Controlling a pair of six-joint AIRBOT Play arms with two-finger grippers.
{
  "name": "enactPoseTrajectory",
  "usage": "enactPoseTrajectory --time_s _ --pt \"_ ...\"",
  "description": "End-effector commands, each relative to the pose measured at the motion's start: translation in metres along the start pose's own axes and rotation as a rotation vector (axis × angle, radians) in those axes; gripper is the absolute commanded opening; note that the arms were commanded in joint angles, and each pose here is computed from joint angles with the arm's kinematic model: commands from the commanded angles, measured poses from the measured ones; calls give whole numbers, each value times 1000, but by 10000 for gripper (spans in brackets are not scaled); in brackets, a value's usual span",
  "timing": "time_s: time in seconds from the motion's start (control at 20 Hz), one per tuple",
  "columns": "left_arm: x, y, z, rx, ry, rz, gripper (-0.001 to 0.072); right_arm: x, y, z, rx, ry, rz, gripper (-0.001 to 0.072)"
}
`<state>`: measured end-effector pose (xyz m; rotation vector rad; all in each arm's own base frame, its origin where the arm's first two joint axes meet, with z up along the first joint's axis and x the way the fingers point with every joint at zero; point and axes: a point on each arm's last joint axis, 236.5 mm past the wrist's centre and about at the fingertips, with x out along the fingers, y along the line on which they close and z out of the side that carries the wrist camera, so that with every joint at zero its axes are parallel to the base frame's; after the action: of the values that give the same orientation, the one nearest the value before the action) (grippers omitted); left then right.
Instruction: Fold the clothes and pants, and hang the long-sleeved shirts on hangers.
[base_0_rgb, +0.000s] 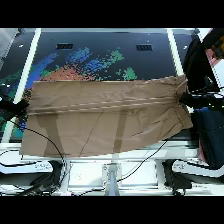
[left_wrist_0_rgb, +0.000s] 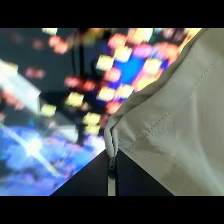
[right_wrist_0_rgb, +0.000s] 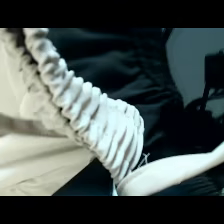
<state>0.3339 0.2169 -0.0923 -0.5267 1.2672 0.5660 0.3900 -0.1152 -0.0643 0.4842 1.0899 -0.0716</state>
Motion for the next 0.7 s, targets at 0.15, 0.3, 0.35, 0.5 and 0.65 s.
enactPoseTrajectory --time_s 0.15,0.3,0.35,0.5,0.65 --pt "3 -18 16 -43 -67 -61 13 3 -8 16 58 -69 -76 43" --pt "8 -20 8 -37 -34 -59 14 3 -10 -4 101 13 -86 44" --pt "9 -23 7 -38 -30 -65 14 3 -10 -4 101 16 -85 44" --pt "10 -24 5 -36 -19 -64 268 3 -9 -4 102 16 -83 462" --pt "6 -23 -4 -29 18 -60 584 -7 -4 -3 81 31 -76 608"
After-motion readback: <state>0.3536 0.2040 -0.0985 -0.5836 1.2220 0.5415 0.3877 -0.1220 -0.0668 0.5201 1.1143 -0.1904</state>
